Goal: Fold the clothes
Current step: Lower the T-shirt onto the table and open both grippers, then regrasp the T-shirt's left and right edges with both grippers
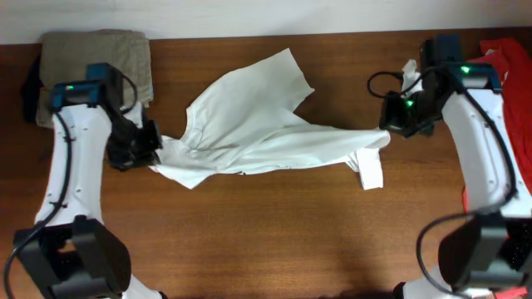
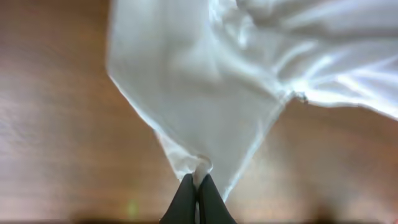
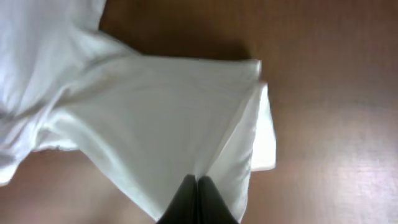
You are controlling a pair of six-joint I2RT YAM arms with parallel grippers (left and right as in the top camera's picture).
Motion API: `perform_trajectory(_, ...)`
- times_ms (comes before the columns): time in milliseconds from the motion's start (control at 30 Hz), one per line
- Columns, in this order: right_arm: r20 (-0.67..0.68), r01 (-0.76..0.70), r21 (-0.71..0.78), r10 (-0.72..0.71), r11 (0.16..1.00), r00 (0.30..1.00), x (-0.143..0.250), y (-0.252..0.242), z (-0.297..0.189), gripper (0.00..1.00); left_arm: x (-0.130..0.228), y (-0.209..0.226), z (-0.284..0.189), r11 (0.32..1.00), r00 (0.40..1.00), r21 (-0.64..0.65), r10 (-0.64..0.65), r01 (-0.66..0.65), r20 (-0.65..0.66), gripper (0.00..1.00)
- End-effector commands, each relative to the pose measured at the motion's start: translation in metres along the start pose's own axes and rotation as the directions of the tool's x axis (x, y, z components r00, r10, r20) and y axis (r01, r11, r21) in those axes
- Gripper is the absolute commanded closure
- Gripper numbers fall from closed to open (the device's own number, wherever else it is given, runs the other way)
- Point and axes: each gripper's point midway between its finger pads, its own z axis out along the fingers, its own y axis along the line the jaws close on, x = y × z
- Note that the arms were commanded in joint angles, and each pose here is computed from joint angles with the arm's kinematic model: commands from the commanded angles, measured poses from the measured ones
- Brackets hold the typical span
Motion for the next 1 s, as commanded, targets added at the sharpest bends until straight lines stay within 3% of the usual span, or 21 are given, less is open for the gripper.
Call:
perform_trajectory(0, 0.033, 0.011, 0.038, -0.012, 0.999, 0.999, 0.032, 0.0, -0.049, 0.96, 0.018, -0.024, -0.008, 0.997, 0.997, 0.034, 0.076, -0.076, -0.005, 1.0)
perform_trajectory(200, -0.055, 0.037, 0.078, -0.033, 0.996, 0.998, 0.113, 0.0, -0.097, 0.9, 0.031, -0.015, -0.056, 0.996, 0.981, -0.044, 0.083, -0.077, 0.175, 1.0)
perform_trajectory(333, -0.223, 0.059, 0.098, -0.036, 0.993, 0.974, 0.167, -0.003, -0.063, 0.83, 0.047, -0.009, -0.062, 0.996, 0.985, -0.064, 0.077, -0.067, 0.157, 0.99)
perform_trajectory(433, -0.266, 0.049, 0.112, -0.018, 0.993, 0.964, 0.178, -0.013, -0.023, 0.8, 0.061, -0.003, -0.057, 0.994, 0.993, -0.087, 0.066, -0.058, 0.095, 1.0)
perform_trajectory(467, -0.25, 0.051, 0.107, -0.022, 0.993, 0.968, 0.174, -0.013, -0.018, 0.75, 0.065, -0.001, -0.056, 0.994, 0.995, -0.092, 0.063, -0.056, 0.075, 0.96)
perform_trajectory(500, -0.223, 0.054, 0.1, -0.031, 0.994, 0.974, 0.166, -0.011, -0.015, 0.61, 0.071, 0.001, -0.054, 0.994, 0.997, -0.098, 0.058, -0.053, 0.049, 0.92)
perform_trajectory(533, -0.182, 0.061, 0.091, -0.044, 0.994, 0.982, 0.156, -0.009, -0.012, 0.32, 0.078, 0.004, -0.05, 0.993, 0.999, -0.105, 0.051, -0.049, 0.017, 0.87)
perform_trajectory(567, -0.139, 0.07, 0.095, -0.056, 0.993, 0.989, 0.145, -0.008, -0.01, 0.1, 0.08, 0.005, -0.047, 0.993, 0.999, -0.109, 0.048, -0.047, 0.003, 0.81)
perform_trajectory(600, -0.092, 0.078, 0.109, -0.068, 0.991, 0.993, 0.132, -0.009, -0.008, 0.02, 0.081, 0.006, -0.042, 0.993, 0.999, -0.111, 0.046, -0.046, -0.006, 0.8)
perform_trajectory(667, -0.039, 0.085, 0.14, -0.081, 0.987, 0.996, 0.113, -0.013, -0.002, 0.02, 0.077, 0.007, -0.033, 0.993, 0.999, -0.11, 0.047, -0.046, -0.002, 0.8)
perform_trajectory(800, -0.128, 0.049, 0.182, -0.026, 0.982, 0.991, 0.106, -0.029, 0.028, 0.02, 0.067, 0.006, -0.027, 0.994, 0.998, -0.102, 0.054, -0.05, 0.031, 0.8)
perform_trajectory(900, -0.249, -0.033, 0.224, 0.09, 0.974, 0.964, 0.107, -0.058, 0.06, 0.01, 0.063, 0.005, -0.024, 0.994, 0.997, -0.098, 0.058, -0.053, 0.048, 0.44)
perform_trajectory(933, -0.278, -0.059, 0.232, 0.124, 0.971, 0.952, 0.108, -0.066, 0.067, 0.01, 0.063, 0.006, -0.018, 0.994, 0.998, -0.099, 0.055, -0.051, 0.04, 0.37)
perform_trajectory(967, -0.294, -0.077, 0.236, 0.147, 0.969, 0.945, 0.11, -0.071, 0.07, 0.0, 0.064, 0.008, -0.013, 0.994, 0.998, -0.101, 0.053, -0.049, 0.032, 0.37)
